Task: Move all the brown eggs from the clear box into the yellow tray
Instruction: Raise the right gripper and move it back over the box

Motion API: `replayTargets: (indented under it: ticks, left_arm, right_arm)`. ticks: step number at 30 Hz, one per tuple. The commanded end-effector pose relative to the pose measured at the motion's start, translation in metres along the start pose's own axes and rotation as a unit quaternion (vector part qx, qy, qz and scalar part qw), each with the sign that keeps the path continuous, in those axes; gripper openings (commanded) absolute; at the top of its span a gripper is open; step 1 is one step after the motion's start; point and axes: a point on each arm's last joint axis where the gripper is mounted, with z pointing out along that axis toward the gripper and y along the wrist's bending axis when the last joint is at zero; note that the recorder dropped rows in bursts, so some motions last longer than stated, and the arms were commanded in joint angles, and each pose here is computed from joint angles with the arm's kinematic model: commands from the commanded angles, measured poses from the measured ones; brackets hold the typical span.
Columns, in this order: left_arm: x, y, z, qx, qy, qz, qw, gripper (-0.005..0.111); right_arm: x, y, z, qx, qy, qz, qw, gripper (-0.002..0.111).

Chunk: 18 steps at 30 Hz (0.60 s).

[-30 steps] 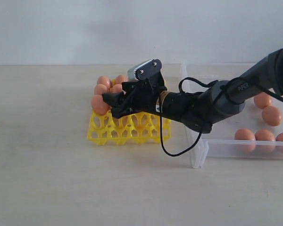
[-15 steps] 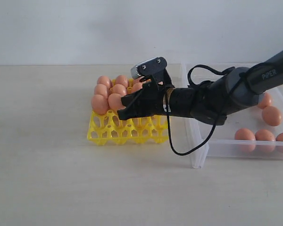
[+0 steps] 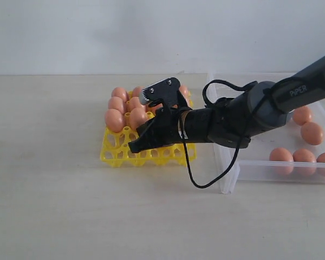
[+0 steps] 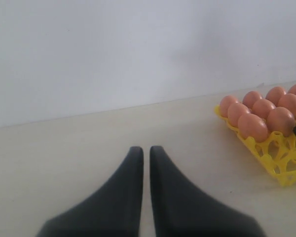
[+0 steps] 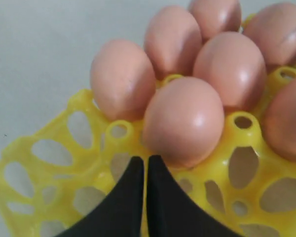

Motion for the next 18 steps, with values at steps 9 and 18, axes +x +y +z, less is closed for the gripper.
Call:
replayTargets:
  ticks: [9, 18]
  left_arm:
    - [0.001, 0.0, 0.0, 0.003, 0.0, -0.003, 1.0, 0.004]
    - [0.001, 0.0, 0.0, 0.003, 0.0, -0.003, 1.0, 0.004]
  right_arm:
    - [-0.052, 0.021, -0.065, -0.005, -0.073, -0.126, 0.989, 0.0]
    - [-0.071, -0.002, -0.137, 0.166, 0.032, -0.176, 0.97, 0.0]
